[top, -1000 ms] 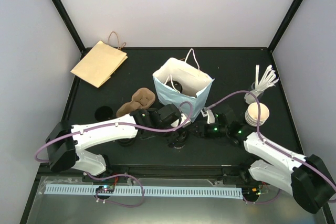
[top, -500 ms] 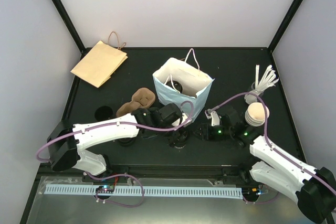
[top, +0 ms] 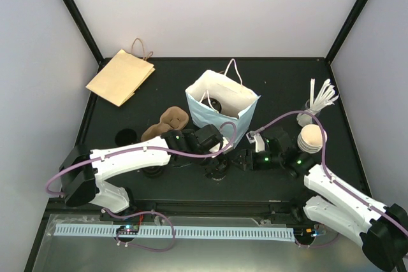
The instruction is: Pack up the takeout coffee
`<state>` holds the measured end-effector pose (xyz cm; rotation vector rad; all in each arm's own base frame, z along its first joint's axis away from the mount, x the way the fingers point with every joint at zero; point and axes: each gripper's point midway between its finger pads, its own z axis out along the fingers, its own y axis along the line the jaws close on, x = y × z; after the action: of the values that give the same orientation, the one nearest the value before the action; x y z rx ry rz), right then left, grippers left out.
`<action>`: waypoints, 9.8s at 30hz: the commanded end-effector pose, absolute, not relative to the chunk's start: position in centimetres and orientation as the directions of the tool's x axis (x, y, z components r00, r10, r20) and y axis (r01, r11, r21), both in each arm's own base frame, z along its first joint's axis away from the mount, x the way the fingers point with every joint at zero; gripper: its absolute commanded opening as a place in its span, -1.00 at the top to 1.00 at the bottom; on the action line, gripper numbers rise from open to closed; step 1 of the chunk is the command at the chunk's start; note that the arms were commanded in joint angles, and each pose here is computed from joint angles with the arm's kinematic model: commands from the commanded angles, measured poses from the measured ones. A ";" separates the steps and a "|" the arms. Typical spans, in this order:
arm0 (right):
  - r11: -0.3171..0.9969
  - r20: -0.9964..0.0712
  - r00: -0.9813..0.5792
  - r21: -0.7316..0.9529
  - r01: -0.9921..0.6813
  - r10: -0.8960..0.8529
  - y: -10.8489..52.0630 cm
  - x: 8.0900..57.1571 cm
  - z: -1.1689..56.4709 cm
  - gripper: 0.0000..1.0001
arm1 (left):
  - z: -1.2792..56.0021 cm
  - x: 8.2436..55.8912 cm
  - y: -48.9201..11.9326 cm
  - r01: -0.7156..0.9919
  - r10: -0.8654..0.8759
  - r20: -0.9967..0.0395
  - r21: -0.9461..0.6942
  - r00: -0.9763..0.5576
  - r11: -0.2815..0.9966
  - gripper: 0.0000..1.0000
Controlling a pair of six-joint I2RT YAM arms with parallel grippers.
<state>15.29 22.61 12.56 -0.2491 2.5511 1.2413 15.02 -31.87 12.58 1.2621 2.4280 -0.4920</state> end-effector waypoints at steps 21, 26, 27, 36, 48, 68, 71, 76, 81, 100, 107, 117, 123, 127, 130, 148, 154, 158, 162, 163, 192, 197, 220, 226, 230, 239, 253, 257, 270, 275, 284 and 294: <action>0.574 -0.383 -0.920 0.737 -0.358 -0.081 24.5 15.1 14.1 -1.00 | 14.5 14.2 -30.5 0.804 0.698 -0.422 -0.157 -0.579 0.573 -0.98; 0.578 -0.396 -0.915 0.729 -0.366 -0.080 24.5 15.2 14.3 -1.00 | 15.5 14.3 -30.4 0.804 0.687 -0.443 -0.155 -0.576 0.574 -0.98; 0.581 -0.397 -0.914 0.727 -0.367 -0.081 24.5 15.2 14.3 -1.00 | 15.6 14.3 -30.3 0.803 0.686 -0.445 -0.153 -0.576 0.575 -0.98; 0.601 -0.401 -0.911 0.706 -0.374 -0.095 24.5 15.1 14.2 -1.00 | 16.7 14.2 -30.1 0.801 0.678 -0.454 -0.158 -0.579 0.578 -0.97; 0.648 -0.428 -0.895 0.648 -0.400 -0.124 24.0 15.1 14.5 -1.00 | 18.4 14.3 -29.7 0.789 0.642 -0.497 -0.158 -0.583 0.594 -0.97; 0.785 -0.546 -0.732 0.201 -0.585 -0.406 27.4 13.9 16.5 -0.85 | 18.3 16.9 -25.0 0.529 0.252 -0.513 -0.515 -0.821 0.675 -0.34; 0.780 -0.531 -0.714 0.147 -0.608 -0.456 28.2 13.8 16.3 -0.78 | 17.1 16.6 -25.3 0.494 0.228 -0.474 -0.572 -0.851 0.655 -0.24; 0.778 -0.509 -0.699 0.086 -0.622 -0.503 28.6 13.7 15.6 -0.77 | 15.7 16.4 -25.9 0.467 0.218 -0.436 -0.617 -0.873 0.634 -0.17; 0.782 -0.492 -0.693 0.040 -0.622 -0.526 28.5 13.8 15.1 -0.86 | 14.1 16.5 -26.2 0.429 0.212 -0.390 -0.642 -0.896 0.635 -0.09; 0.763 -0.434 -0.688 0.000 -0.646 -0.582 29.2 13.2 13.1 -0.64 | 11.2 16.1 -26.5 0.388 0.221 -0.323 -0.672 -0.920 0.631 0.09; 0.759 -0.426 -0.683 -0.011 -0.651 -0.593 29.2 13.2 12.9 -0.57 | 10.0 15.9 -26.6 0.374 0.230 -0.297 -0.681 -0.927 0.629 0.11; 0.753 -0.411 -0.677 -0.036 -0.657 -0.611 29.2 13.1 12.2 -0.57 | 7.7 15.6 -26.4 0.341 0.232 -0.250 -0.677 -0.940 0.652 0.14; 0.762 -0.431 -0.677 -0.041 -0.646 -0.597 29.0 13.4 12.9 -0.58 | 11.0 16.6 -26.1 0.395 0.193 -0.359 -0.661 -0.913 0.638 0.13; 0.769 -0.455 -0.675 -0.036 -0.638 -0.582 29.1 13.6 13.4 -0.58 | 13.4 16.8 -26.1 0.437 0.173 -0.426 -0.663 -0.888 0.608 0.03; 0.768 -0.472 -0.669 -0.027 -0.639 -0.573 29.2 13.7 13.9 -0.59 | 14.4 16.2 -26.8 0.462 0.192 -0.434 -0.693 -0.880 0.553 -0.15; 0.773 -0.498 -0.664 -0.017 -0.635 -0.557 29.3 13.9 14.4 -0.67 | 10.4 15.6 -28.3 0.421 0.286 -0.310 -0.701 -0.907 0.575 -0.45; 0.780 -0.537 -0.657 -0.004 -0.626 -0.530 29.3 14.2 15.9 -0.77 | 10.2 15.8 -27.9 0.423 0.286 -0.312 -0.681 -0.906 0.597 -0.44; 0.791 -0.564 -0.653 -0.002 -0.611 -0.506 29.0 14.5 17.0 -0.88 | 10.9 16.0 -27.8 0.432 0.282 -0.327 -0.674 -0.902 0.600 -0.44; 0.806 -0.590 -0.652 0.003 -0.592 -0.477 28.5 14.8 18.1 -0.99 | 11.5 16.1 -27.9 0.440 0.281 -0.340 -0.671 -0.898 0.596 -0.44; 0.809 -0.595 -0.651 0.003 -0.588 -0.472 28.4 14.8 18.3 -1.00 | 11.7 16.1 -27.9 0.443 0.280 -0.343 -0.671 -0.896 0.594 -0.44; 0.802 -0.645 -0.712 0.253 -0.541 -0.277 26.8 15.3 21.4 -1.00 | 18.3 18.4 -22.7 0.508 0.237 -0.547 -0.418 -0.803 0.753 -0.97; 0.810 -0.638 -0.736 0.295 -0.507 -0.228 26.0 15.9 20.8 -1.00 | 18.7 17.8 -22.6 0.560 0.267 -0.581 -0.409 -0.769 0.720 -0.97; 0.838 -0.548 -0.837 0.453 -0.304 -0.007 20.9 18.2 17.6 -1.00 | 18.9 13.9 -28.7 0.858 0.649 -0.620 -0.080 -0.441 0.507 -0.98; 0.848 -0.511 -0.857 0.480 -0.225 0.062 17.9 18.7 16.8 -0.97 | 18.0 12.1 -31.4 0.903 0.710 -0.602 -0.042 -0.364 0.427 -0.97; 0.892 -0.551 -0.831 0.408 -0.193 0.072 15.6 19.4 18.5 -0.97 | 17.1 12.2 -32.4 0.910 0.728 -0.588 -0.036 -0.353 0.412 -0.98; 0.952 -0.607 -0.789 0.287 -0.109 0.093 12.4 20.6 21.2 -0.97 | 15.3 12.3 -33.8 0.911 0.759 -0.535 -0.051 -0.372 0.410 -0.97; 0.941 -0.583 -0.809 0.309 -0.136 0.074 13.2 20.3 20.1 -0.97 | 13.3 12.2 -34.5 0.892 0.765 -0.483 -0.082 -0.425 0.444 -0.67; 0.939 -0.577 -0.814 0.312 -0.141 0.069 13.3 20.2 19.8 -0.97 | 13.2 12.1 -34.4 0.891 0.767 -0.477 -0.083 -0.430 0.447 -0.49; 0.900 -0.531 -0.842 0.312 -0.305 -0.101 15.4 18.8 19.1 -0.98 | 16.6 12.0 -34.6 0.880 0.707 -0.545 -0.136 -0.451 0.456 -0.97; 0.899 -0.513 -0.844 0.282 -0.336 -0.154 16.2 18.1 18.9 -0.98 | 20.3 12.8 -33.6 0.863 0.631 -0.619 -0.166 -0.467 0.476 -0.98; 0.834 -0.536 -0.780 0.228 -0.502 -0.323 21.1 15.7 20.2 -0.98 | 23.8 15.5 -28.1 0.780 0.455 -0.693 -0.254 -0.559 0.571 -0.97; 0.736 -0.453 -0.693 0.111 -0.668 -0.560 26.6 12.2 18.9 -0.99 | 24.3 20.3 -20.6 0.553 0.169 -0.712 -0.349 -0.682 0.757 -0.97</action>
<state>12.84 25.65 19.21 -0.8729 2.5450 0.4550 19.93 -21.66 24.34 0.6272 2.2435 -0.6899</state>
